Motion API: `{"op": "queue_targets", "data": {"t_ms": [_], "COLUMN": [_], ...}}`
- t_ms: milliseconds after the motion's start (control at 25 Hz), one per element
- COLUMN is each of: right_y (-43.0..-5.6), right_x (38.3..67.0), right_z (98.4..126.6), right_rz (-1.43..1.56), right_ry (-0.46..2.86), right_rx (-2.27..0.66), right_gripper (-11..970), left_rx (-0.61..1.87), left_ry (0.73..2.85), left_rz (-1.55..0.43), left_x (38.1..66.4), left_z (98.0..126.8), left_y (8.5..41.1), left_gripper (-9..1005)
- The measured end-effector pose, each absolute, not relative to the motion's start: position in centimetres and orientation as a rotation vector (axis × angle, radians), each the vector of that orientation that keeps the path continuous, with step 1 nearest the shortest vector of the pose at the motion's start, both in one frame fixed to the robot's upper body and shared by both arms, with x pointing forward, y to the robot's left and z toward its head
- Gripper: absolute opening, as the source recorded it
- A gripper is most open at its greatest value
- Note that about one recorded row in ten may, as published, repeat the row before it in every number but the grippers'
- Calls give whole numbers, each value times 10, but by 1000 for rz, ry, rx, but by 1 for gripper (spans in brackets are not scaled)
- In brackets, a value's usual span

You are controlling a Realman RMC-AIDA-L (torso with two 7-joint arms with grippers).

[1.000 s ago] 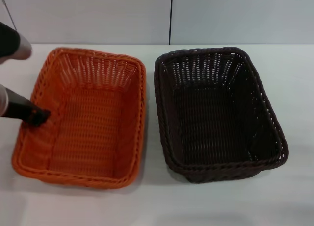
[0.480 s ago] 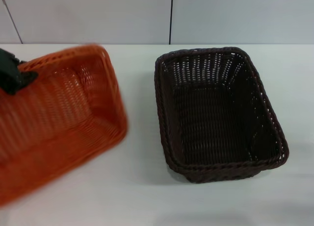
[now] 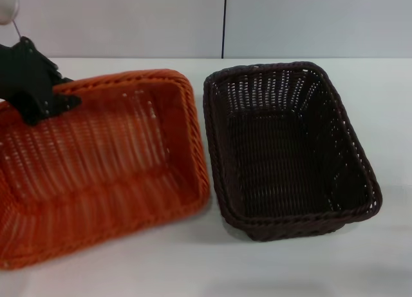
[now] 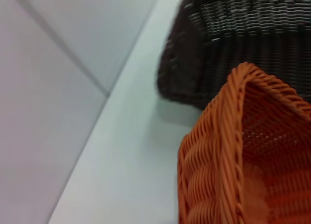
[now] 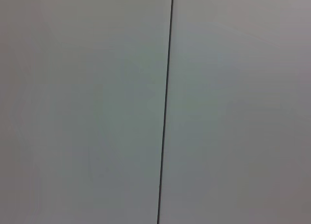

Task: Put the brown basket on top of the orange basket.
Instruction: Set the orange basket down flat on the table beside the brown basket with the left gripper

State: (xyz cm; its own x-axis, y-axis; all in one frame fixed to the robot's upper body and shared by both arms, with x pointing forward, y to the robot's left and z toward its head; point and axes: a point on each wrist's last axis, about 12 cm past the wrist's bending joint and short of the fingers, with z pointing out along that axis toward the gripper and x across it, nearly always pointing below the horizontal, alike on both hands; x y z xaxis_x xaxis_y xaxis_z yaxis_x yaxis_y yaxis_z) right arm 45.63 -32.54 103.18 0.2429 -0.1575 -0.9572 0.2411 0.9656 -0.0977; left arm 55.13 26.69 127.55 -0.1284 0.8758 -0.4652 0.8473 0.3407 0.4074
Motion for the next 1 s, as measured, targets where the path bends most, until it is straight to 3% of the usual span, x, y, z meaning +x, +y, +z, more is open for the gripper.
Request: {"op": "queue_targets", "data": {"t_ms": [200,480,1000], "right_y": [-326,-325,-326], "right_x": [456,457,458], "right_z": [1032,1031,1031], "right_rz": [-274,-272,-274], "right_ry": [1298,1307,1308], "right_rx": [75,75,70], "right_gripper": [717,717,716], "left_rx": [1629,1635,1667], "left_ry": [1869,1881,2011], "left_rz": [47,-3,-56], "left_x": [547,564,623], "left_z": [1280,1274,1213], "left_y": [258,253,238], "left_gripper": [193,181,213]}}
